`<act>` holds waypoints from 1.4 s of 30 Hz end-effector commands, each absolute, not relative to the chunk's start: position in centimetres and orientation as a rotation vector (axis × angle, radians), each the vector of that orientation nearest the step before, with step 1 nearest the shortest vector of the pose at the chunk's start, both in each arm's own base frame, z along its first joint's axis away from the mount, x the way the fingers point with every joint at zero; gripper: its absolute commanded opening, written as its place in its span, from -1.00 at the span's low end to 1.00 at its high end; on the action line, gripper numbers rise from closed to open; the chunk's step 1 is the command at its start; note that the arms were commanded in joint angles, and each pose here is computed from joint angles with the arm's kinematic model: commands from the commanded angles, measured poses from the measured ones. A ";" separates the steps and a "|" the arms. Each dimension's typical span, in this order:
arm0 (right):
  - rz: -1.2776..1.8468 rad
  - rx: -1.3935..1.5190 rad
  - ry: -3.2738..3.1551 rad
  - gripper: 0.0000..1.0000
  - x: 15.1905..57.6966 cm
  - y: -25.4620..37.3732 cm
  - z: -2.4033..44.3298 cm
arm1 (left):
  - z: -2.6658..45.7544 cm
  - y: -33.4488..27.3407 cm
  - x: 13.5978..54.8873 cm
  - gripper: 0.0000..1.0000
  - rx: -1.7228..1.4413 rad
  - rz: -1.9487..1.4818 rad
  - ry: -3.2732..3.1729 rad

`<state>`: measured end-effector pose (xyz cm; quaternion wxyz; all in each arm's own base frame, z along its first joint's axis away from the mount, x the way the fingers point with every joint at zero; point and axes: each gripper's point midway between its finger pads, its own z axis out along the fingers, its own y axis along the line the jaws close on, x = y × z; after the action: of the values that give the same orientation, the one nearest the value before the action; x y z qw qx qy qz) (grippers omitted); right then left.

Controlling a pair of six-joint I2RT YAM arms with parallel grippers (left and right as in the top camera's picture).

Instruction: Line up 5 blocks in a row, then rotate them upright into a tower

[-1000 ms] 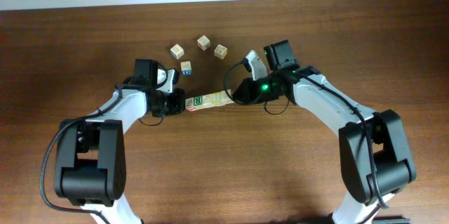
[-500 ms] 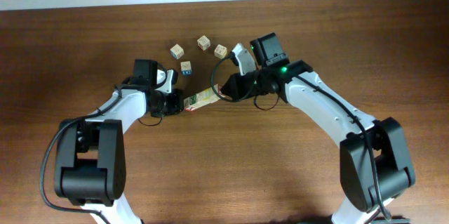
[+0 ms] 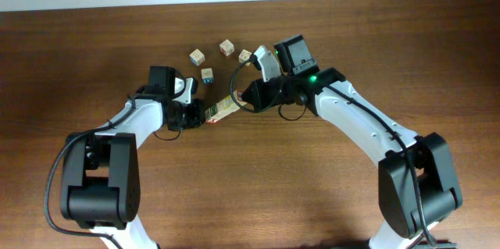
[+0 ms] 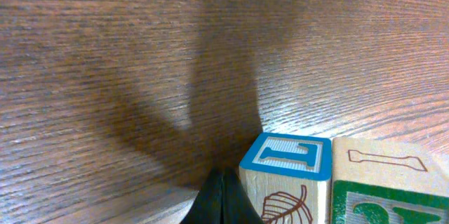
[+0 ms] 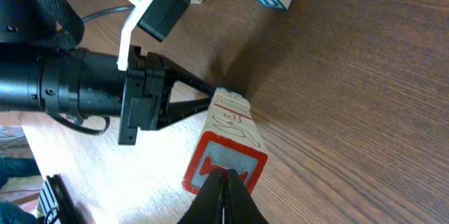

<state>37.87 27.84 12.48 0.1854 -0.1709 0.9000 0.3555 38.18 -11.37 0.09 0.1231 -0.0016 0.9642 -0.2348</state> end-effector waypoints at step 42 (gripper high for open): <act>0.959 -0.549 2.599 -0.92 35.8 31.2 9.2 | -0.1 -9.3 37.3 -1.00 -0.088 -0.643 2.877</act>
<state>36.47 32.21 14.79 0.2007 -0.2113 0.8742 0.3884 36.48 -11.06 0.01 0.0819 -0.0202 0.9628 -0.2568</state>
